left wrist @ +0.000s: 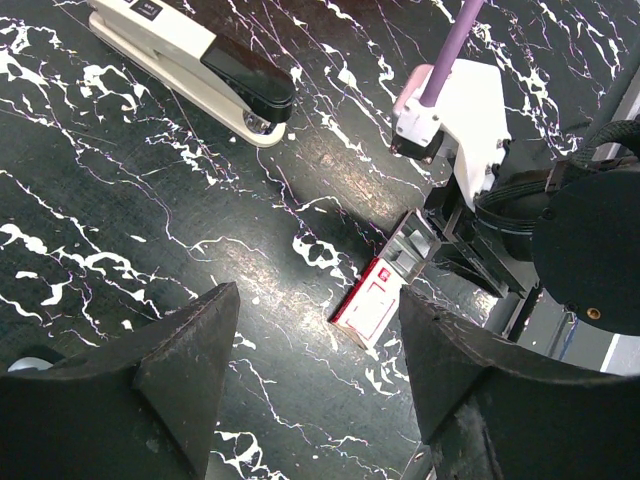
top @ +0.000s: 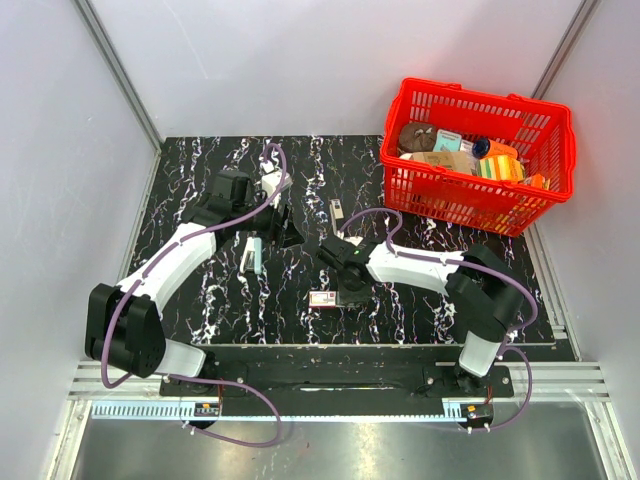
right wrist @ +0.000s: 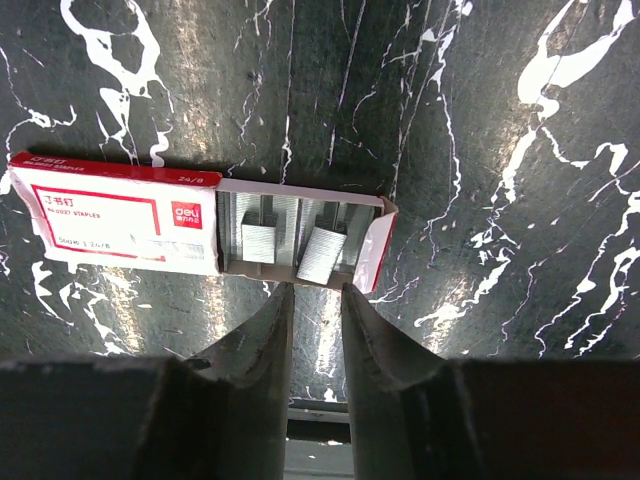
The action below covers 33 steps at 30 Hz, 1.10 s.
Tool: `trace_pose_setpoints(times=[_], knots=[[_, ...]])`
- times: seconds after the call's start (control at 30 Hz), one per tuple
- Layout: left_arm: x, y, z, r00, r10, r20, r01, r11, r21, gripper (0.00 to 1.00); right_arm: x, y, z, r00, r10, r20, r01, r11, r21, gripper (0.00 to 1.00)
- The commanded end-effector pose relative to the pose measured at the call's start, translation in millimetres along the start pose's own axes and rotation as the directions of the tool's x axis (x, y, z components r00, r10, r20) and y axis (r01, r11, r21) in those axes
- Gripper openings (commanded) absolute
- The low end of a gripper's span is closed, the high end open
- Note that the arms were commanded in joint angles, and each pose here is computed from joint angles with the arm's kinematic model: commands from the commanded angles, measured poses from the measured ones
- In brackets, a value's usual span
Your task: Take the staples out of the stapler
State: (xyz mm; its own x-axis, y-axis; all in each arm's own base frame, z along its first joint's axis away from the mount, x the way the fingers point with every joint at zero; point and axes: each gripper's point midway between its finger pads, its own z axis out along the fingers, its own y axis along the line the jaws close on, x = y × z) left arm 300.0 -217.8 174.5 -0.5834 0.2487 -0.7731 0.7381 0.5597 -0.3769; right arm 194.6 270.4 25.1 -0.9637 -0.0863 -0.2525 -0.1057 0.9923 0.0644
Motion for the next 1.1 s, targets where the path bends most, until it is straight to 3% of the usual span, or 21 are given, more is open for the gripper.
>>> trace_pose_setpoints(times=[0.0, 0.3, 0.53, 0.83, 1.07], knots=[[-14, -10, -8, 0.998, 0.053, 0.041, -0.053, 0.999, 0.011, 0.69, -8, 2, -2, 1.0, 0.005, 0.016, -0.005, 1.0, -0.016, 0.31], [-3, 2, -2, 0.996, 0.091, 0.005, -0.091, 0.995, -0.032, 0.68, -27, -4, -42, 0.995, 0.045, 0.09, -0.039, 0.997, -0.073, 0.27], [21, 7, 10, 0.978, 0.195, -0.073, -0.201, 0.977, -0.073, 0.67, -25, -29, -37, 0.99, 0.124, 0.073, -0.115, 0.986, -0.12, 0.25], [79, -4, 26, 0.876, 0.415, -0.246, -0.433, 0.901, -0.026, 0.66, -21, -27, -13, 0.973, 0.229, -0.01, -0.22, 0.92, -0.324, 0.26], [113, -14, 32, 0.784, 0.514, -0.347, -0.533, 0.845, 0.047, 0.66, -19, -32, -8, 0.947, 0.316, -0.055, -0.305, 0.835, -0.458, 0.28]])
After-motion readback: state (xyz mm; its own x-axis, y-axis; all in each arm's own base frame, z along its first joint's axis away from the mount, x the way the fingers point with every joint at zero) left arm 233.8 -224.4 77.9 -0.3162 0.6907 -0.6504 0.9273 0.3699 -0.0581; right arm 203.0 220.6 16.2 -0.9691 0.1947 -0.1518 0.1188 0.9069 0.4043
